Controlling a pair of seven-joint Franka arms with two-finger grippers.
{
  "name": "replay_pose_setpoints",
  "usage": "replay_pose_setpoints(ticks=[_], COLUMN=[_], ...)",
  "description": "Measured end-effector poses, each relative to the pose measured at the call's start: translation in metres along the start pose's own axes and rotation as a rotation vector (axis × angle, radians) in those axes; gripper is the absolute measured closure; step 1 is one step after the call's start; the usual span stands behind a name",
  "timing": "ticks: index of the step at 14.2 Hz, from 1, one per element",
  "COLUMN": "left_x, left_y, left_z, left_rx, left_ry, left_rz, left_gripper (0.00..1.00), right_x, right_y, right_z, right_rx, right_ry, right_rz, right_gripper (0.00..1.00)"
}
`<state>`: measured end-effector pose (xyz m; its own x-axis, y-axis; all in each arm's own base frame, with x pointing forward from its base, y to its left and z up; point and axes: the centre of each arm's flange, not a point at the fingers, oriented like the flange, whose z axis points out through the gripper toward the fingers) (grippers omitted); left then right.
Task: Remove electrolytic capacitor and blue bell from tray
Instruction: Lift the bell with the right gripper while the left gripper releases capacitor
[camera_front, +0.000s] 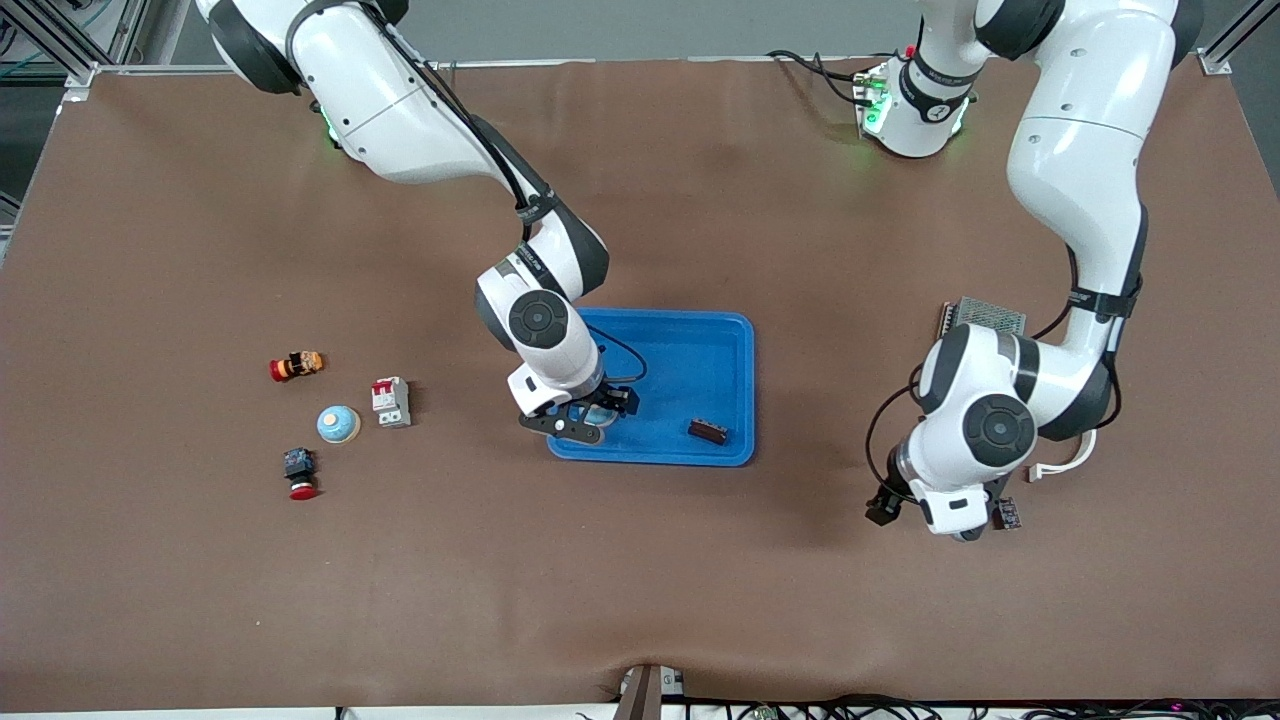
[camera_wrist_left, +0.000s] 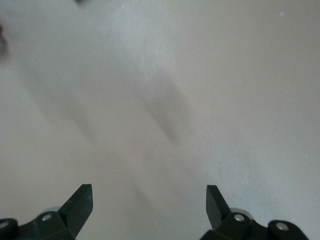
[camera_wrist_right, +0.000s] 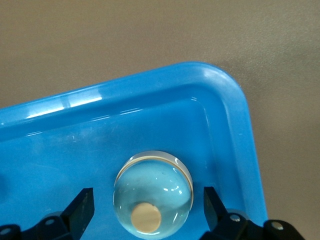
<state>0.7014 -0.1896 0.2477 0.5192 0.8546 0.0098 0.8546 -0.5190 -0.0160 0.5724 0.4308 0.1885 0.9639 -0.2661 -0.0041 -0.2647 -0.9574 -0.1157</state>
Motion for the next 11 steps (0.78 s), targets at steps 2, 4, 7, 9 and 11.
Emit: replay_pose_setpoints(ticks=[2, 4, 7, 9, 11], left_x=[-0.021, -0.043, -0.07, -0.084, -0.097], left_y=[0.005, 0.01, 0.016, 0.018, 0.02], left_z=[0.001, 0.001, 0.001, 0.0, 0.0], left_rx=[0.003, 0.004, 0.004, 0.003, 0.003], left_ry=[-0.001, -0.001, 0.0, 0.0, 0.0], left_rz=[-0.048, -0.091, -0.125, -0.145, -0.164], left_gripper=[0.0, 0.0, 0.0, 0.0, 0.0], right_x=[0.0, 0.0, 0.0, 0.001, 0.001], right_y=[0.0, 0.001, 0.0, 0.0, -0.001], right_z=[0.002, 0.004, 0.004, 0.003, 0.002], right_rx=[-0.001, -0.002, 0.001, 0.001, 0.004], right_ry=[-0.001, -0.002, 0.0, 0.001, 0.003], right_rz=[0.0, 0.0, 0.0, 0.0, 0.0], right_gripper=[0.09, 0.21, 0.33, 0.33, 0.33])
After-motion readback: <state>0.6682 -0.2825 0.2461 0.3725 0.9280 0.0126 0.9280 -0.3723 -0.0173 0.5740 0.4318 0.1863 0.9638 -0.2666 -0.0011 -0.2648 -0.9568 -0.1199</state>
